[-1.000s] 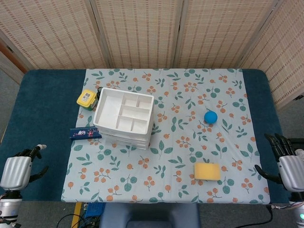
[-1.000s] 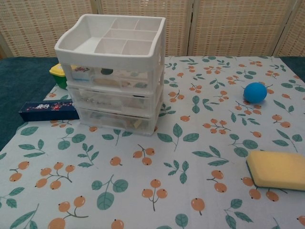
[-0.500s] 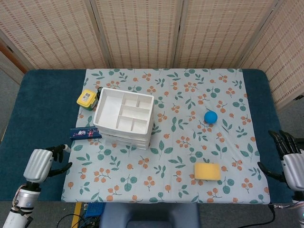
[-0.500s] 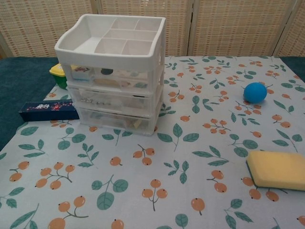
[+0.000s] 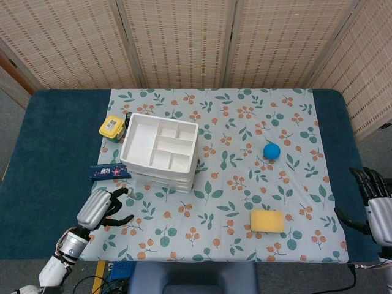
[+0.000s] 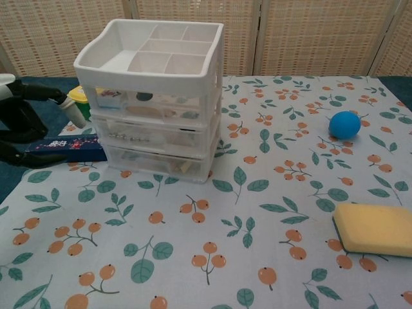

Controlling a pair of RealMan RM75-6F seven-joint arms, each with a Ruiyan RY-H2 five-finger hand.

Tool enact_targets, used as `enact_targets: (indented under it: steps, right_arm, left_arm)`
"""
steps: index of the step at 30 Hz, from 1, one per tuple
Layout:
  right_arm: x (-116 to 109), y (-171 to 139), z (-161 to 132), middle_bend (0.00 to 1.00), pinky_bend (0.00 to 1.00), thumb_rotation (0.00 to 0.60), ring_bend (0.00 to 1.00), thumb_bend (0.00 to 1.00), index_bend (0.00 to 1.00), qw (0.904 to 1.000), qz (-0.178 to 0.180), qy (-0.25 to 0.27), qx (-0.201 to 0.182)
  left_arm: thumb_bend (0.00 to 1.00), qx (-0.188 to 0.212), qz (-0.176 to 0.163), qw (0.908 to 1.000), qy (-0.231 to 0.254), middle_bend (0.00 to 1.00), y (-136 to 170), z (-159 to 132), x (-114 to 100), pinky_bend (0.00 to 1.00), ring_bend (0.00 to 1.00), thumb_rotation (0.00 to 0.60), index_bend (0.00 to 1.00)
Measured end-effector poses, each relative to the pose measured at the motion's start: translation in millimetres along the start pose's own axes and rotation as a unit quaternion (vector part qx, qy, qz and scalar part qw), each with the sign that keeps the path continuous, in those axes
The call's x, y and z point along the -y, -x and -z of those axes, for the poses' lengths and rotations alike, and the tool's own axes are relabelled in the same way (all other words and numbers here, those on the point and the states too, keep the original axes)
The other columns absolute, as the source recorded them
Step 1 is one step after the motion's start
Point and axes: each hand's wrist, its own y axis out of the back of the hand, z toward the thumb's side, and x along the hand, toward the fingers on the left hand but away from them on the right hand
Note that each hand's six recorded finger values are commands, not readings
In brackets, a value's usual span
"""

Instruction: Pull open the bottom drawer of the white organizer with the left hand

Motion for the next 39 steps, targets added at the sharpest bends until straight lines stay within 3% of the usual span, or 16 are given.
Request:
enact_targets:
  steps: [8,20,29,39]
  right_arm:
    - [-1,1,-1,0.10,0.00,0.600,0.00,0.25,0.00,1.0000,0.001,-0.001,-0.001]
    - [-2,0,-1,0.10,0.00,0.600,0.00,0.25,0.00,1.0000,0.002,-0.001,0.002]
    - [-2,-1,1,0.10,0.00,0.600,0.00,0.25,0.00,1.0000,0.004,-0.001,0.005]
    - [-1,-2,1,0.10,0.00,0.600,0.00,0.25,0.00,1.0000,0.004,0.001,0.005]
  left_arm:
    - [0.26,0.001,0.043,0.9958,0.081,1.00,-21,-8,30,1.00,1.00,0.600,0.31]
    - [0.26,-0.042,0.070,0.9720,0.221,1.00,-45,-8,80,1.00,1.00,0.600,0.29]
    - [0.27,-0.079,0.081,0.9435,0.312,1.00,-54,-12,109,1.00,1.00,0.600,0.23]
    - [0.28,-0.121,0.051,0.8923,0.432,1.00,-57,-18,128,1.00,1.00,0.600,0.20]
